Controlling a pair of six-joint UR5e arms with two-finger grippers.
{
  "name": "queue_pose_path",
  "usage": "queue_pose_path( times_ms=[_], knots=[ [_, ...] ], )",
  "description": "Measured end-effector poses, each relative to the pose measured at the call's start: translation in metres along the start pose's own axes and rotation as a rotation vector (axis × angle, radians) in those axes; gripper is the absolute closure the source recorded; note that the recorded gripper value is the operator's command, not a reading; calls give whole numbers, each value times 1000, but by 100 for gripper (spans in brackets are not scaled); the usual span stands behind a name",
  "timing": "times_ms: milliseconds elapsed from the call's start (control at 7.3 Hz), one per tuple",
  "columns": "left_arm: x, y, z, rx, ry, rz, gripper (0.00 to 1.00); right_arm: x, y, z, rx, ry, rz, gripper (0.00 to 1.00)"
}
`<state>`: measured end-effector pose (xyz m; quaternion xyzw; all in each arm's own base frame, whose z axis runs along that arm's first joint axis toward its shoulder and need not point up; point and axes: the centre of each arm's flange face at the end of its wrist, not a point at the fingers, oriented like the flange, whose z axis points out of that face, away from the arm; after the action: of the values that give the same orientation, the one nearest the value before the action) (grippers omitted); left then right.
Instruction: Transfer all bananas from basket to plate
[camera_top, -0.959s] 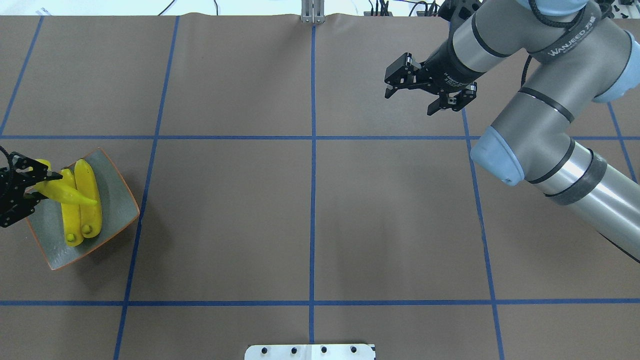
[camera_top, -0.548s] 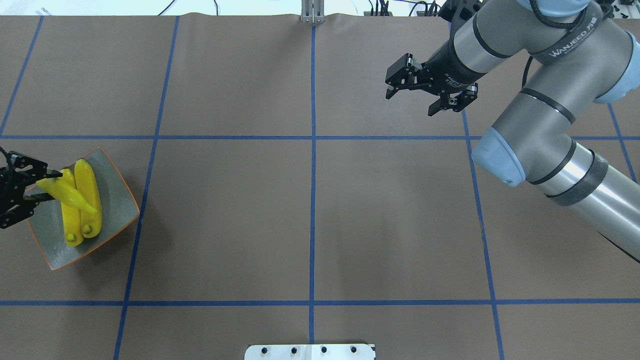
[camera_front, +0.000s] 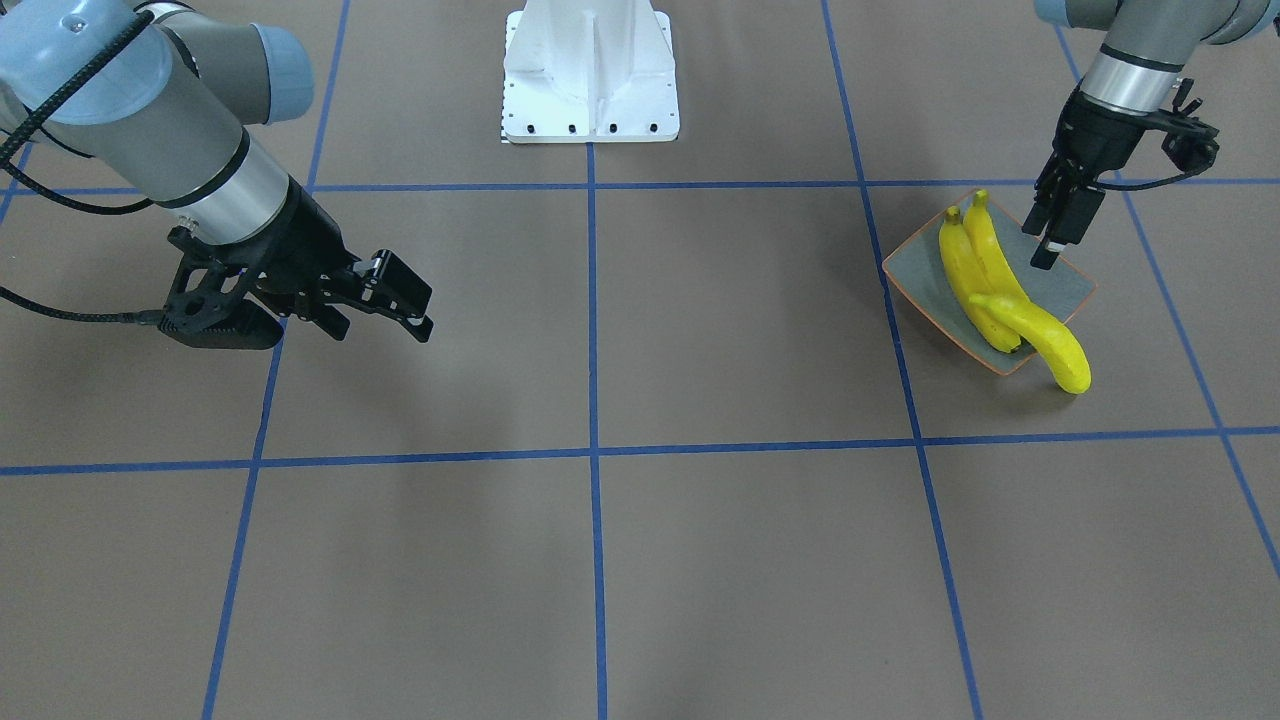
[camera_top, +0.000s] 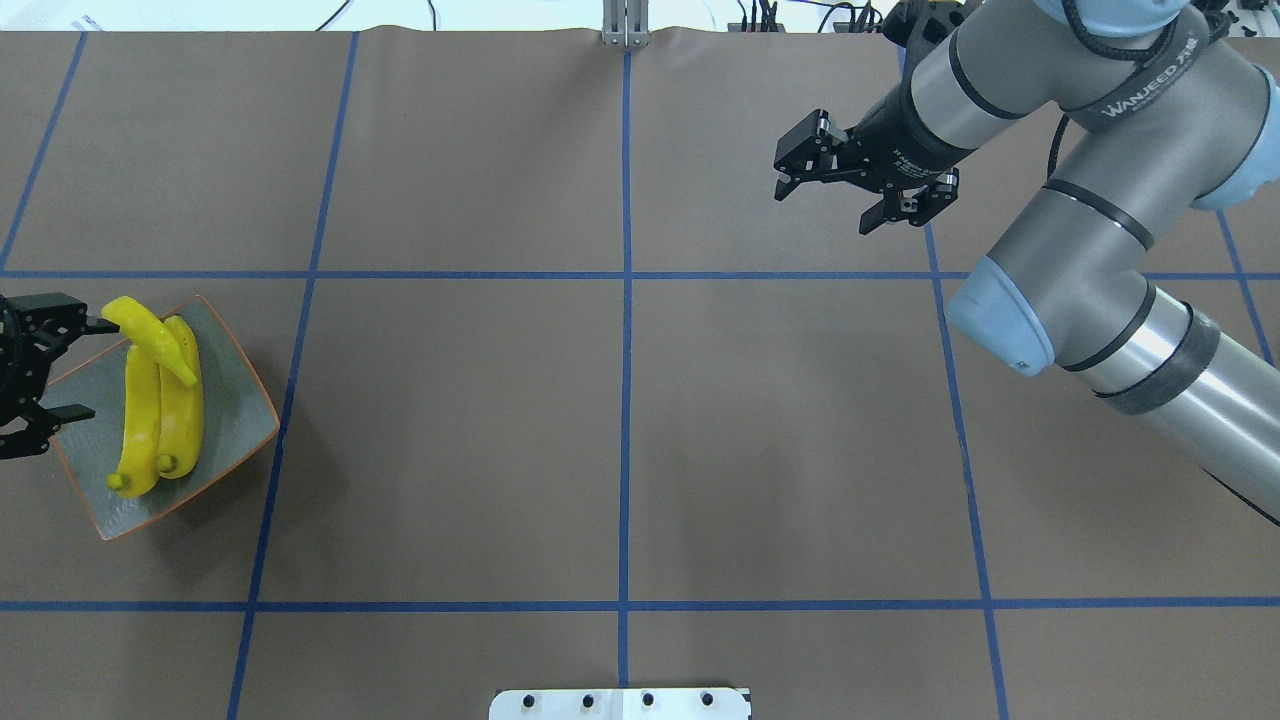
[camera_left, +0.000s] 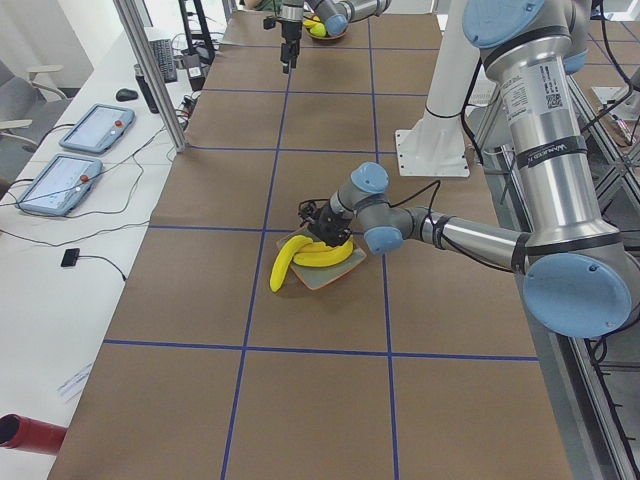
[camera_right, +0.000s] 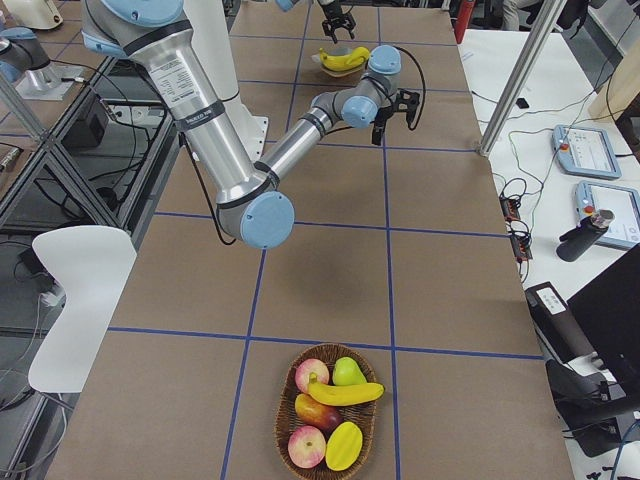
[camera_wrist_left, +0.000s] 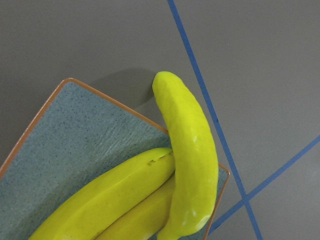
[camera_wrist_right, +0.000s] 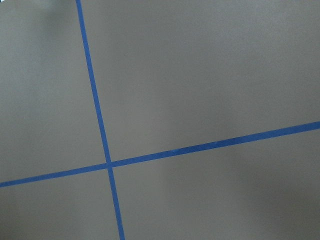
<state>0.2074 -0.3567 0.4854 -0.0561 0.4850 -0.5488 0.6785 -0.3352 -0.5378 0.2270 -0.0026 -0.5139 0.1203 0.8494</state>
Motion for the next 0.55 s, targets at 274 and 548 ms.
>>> queue_pose_path(
  times_ms=[274,548],
  knots=[
    [7,1,-7,-5,17,1,0,1,1,-1,-1,-1,-2,0],
    [21,12,-11,-18,30,6,0,4,3,-3,-1,-3,-6,0]
  ],
)
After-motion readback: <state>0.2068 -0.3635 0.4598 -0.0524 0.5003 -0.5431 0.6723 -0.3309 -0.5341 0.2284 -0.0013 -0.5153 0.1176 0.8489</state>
